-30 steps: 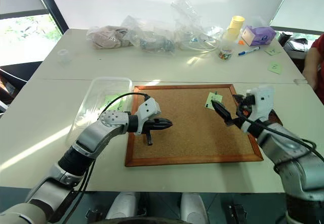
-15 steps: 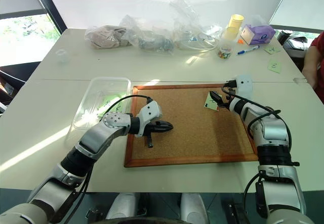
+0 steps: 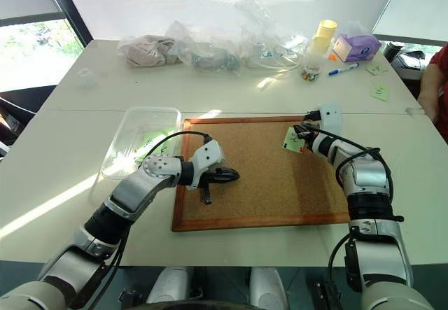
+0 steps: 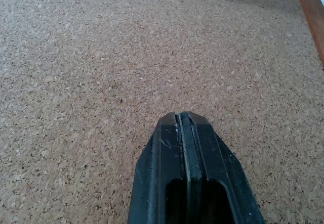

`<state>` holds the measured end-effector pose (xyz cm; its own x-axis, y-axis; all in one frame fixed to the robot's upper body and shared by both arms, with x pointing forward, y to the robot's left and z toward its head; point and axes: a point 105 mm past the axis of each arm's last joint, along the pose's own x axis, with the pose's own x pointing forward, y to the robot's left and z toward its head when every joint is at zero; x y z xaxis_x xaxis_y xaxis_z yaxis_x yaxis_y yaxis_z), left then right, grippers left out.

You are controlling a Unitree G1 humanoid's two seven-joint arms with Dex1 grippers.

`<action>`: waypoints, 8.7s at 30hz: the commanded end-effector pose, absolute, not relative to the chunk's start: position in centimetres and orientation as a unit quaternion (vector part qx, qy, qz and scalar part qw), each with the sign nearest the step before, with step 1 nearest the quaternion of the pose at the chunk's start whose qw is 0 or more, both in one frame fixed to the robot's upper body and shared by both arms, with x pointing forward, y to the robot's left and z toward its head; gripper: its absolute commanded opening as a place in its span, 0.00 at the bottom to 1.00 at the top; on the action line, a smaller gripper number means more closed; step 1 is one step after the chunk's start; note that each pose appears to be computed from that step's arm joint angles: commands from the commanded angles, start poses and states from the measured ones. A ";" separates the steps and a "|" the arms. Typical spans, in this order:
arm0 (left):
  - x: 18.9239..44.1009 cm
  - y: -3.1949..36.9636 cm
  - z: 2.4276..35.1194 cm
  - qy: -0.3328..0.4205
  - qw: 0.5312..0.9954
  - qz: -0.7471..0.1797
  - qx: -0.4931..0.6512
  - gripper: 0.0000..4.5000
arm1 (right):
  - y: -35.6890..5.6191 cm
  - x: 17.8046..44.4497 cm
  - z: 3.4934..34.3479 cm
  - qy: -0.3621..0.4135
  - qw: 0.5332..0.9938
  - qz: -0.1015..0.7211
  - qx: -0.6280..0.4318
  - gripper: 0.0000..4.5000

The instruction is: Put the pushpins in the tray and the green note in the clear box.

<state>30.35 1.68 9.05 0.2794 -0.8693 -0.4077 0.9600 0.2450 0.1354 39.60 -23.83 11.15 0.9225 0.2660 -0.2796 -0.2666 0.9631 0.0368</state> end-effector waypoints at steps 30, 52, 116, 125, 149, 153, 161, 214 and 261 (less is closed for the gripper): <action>31.2 2.7 7.8 0.178 0.785 -0.552 0.218 0.00 | -25.1 40.1 13.2 0.069 0.992 0.101 -0.004 0.32; 31.2 2.6 7.7 0.177 0.783 -0.554 0.223 0.00 | -23.8 40.2 11.8 0.095 0.987 0.129 0.030 0.19; 30.6 3.1 5.9 0.207 0.773 -0.550 0.240 0.00 | -36.7 28.4 10.6 0.103 0.993 -0.052 0.008 0.99; 30.5 3.0 5.9 0.206 0.770 -0.554 0.240 0.00 | -36.4 28.9 12.9 0.032 0.998 -0.049 0.023 0.99; 30.6 3.2 5.7 0.204 0.765 -0.558 0.249 0.00 | -23.4 32.0 10.0 0.050 0.994 0.094 0.030 0.99; 30.6 3.2 5.6 0.206 0.765 -0.558 0.249 0.00 | -23.5 32.5 9.8 0.050 0.994 0.091 0.029 0.99; 30.5 3.2 5.6 0.206 0.765 -0.557 0.248 0.00 | -23.1 33.2 9.3 0.057 0.993 0.100 0.020 0.59; 30.5 2.9 5.5 0.210 0.752 -0.568 0.260 0.00 | -35.2 28.4 11.0 0.055 0.994 -0.088 0.031 0.01; 30.6 3.2 5.4 0.209 0.757 -0.561 0.261 0.00 | -20.3 34.5 10.3 0.047 0.986 0.159 0.017 0.98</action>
